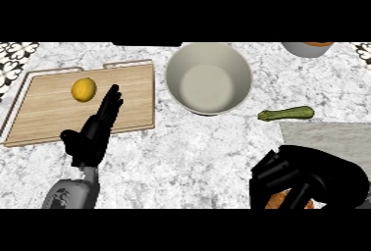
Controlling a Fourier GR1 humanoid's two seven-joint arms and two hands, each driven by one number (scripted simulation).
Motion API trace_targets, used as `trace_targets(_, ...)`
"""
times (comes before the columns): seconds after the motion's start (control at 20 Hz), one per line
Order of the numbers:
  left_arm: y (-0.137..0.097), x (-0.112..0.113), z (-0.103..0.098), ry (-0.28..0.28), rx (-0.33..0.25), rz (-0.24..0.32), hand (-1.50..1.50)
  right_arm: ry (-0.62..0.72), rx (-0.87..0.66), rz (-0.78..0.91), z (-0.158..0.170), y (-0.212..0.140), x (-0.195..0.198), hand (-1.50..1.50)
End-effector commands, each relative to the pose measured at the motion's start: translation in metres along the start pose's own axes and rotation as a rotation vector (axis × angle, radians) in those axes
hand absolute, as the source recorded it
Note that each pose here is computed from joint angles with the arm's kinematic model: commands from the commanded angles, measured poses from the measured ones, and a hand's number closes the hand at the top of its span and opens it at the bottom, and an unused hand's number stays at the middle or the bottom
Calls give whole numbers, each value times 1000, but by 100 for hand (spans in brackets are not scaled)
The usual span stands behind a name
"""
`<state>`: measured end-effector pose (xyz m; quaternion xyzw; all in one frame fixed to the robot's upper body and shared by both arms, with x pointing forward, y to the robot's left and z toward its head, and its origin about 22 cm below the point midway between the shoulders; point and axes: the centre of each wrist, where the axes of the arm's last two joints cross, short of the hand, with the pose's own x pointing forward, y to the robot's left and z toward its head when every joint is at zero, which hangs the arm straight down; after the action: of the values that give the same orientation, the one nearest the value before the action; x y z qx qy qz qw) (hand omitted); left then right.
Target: Pick the croissant from the placemat and place it in the bowl
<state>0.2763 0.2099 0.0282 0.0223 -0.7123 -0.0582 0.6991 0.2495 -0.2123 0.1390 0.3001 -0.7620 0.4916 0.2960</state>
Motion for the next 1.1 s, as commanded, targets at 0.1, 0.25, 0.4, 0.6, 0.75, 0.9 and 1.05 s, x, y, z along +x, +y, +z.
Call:
trace_targets(0.1,21,5,1,1,35,-2,0,-127,105,54,27,-65,63,150)
trace_targets(0.25,-13,5,1,8,24,1,0,-100,82,77,19,-94,85,150)
trace_targets(0.4,-14,-5,8,5,15,10,0,-88,33,47,0,-114,94,150)
trace_targets(0.6,-4,-10,0,-8,29,-16,0,-23,-28,80,-28,-137,87,150)
trace_targets(0.75,-1,0,-5,2,14,4,0,19,5,57,-53,-133,80,150)
trace_targets(0.9,-15,-8,8,-8,6,19,0,58,-18,177,-74,-135,61,150)
trace_targets(1.05,11,-11,3,-16,-7,-2,0,96,-38,269,-83,-140,55,150)
